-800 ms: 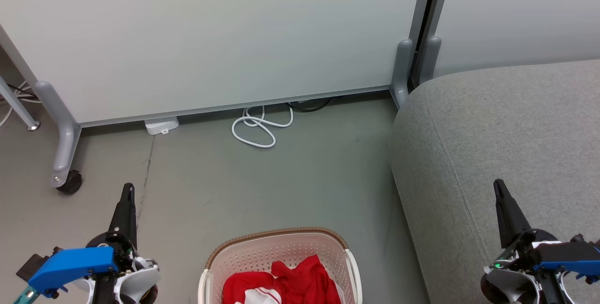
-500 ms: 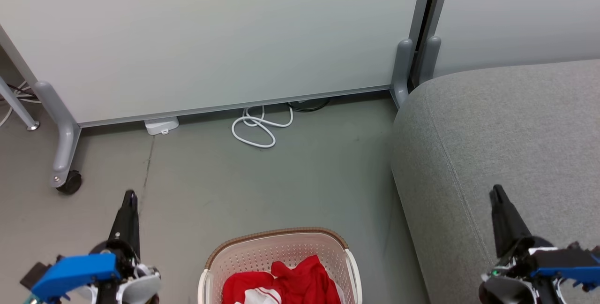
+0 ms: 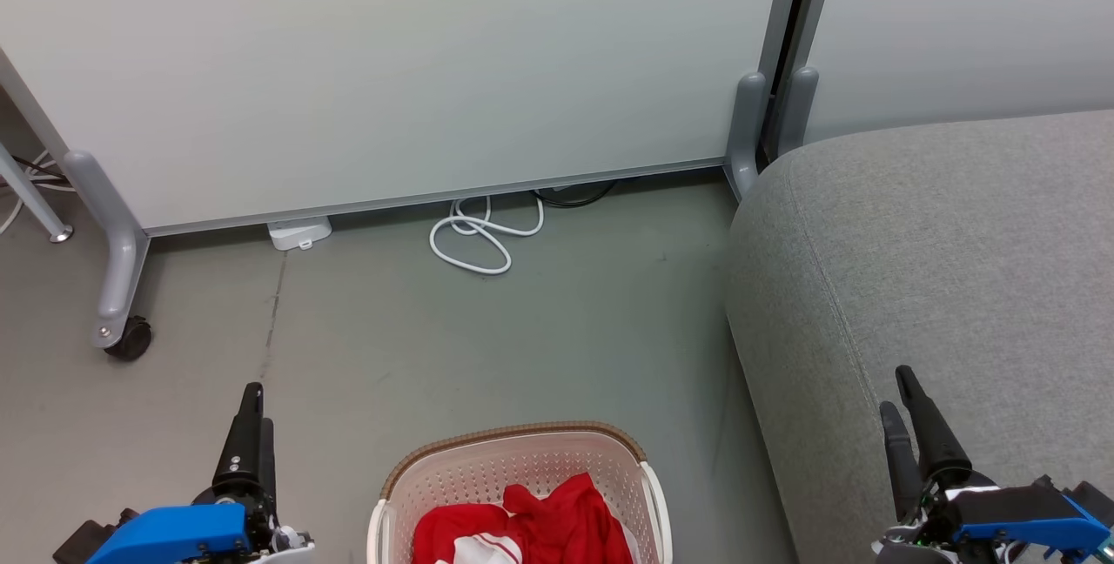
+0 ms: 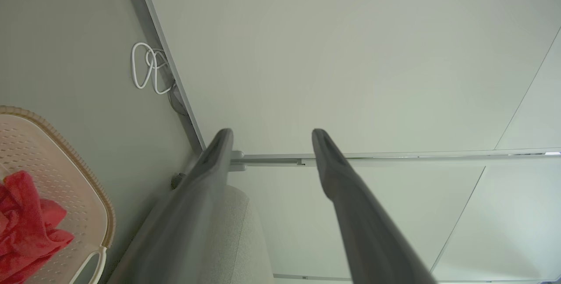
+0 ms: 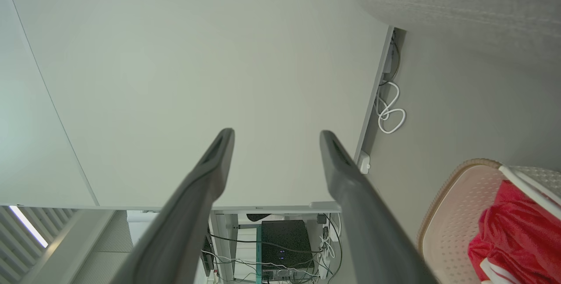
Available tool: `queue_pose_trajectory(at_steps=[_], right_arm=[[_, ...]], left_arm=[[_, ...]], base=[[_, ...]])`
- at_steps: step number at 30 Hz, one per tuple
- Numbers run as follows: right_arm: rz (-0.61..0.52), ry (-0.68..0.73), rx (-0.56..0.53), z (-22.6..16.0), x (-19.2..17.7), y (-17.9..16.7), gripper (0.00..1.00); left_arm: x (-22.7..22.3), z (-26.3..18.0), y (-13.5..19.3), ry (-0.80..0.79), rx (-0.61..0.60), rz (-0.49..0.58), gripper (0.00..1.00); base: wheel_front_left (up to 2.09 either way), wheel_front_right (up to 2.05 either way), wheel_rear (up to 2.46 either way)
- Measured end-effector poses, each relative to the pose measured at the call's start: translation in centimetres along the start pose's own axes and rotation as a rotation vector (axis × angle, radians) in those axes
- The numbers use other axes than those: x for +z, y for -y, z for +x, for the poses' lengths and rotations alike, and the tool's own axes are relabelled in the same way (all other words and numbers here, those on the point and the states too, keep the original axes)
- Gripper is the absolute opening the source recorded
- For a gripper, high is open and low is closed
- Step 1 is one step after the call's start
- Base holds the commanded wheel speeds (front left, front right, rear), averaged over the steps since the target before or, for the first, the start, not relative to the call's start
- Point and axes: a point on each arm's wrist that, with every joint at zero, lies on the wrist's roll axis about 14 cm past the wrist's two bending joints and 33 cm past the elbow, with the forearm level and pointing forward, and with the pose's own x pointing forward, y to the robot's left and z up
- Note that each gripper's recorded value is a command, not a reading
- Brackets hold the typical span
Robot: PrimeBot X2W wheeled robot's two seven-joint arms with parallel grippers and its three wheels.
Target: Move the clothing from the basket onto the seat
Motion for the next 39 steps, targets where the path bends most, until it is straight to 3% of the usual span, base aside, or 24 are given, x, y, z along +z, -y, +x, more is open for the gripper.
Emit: queue_pose_trajectory(at_steps=[23, 39], right_arm=[[-0.523, -0.017, 0.042, 0.5, -1.4, -1.2, 1.00], [-0.792, -0.030, 0.086, 0.6, -2.2, -2.1, 1.00]], left_arm=[[-0.9, -0.3, 0.2, -0.011, 0.015, 0.557, 1.00], [-1.2, -0.8, 0.5, -0.001, -0.006, 0.818, 1.00]], base=[[0.00, 0.00, 0.00], [0.00, 0.00, 0.00]])
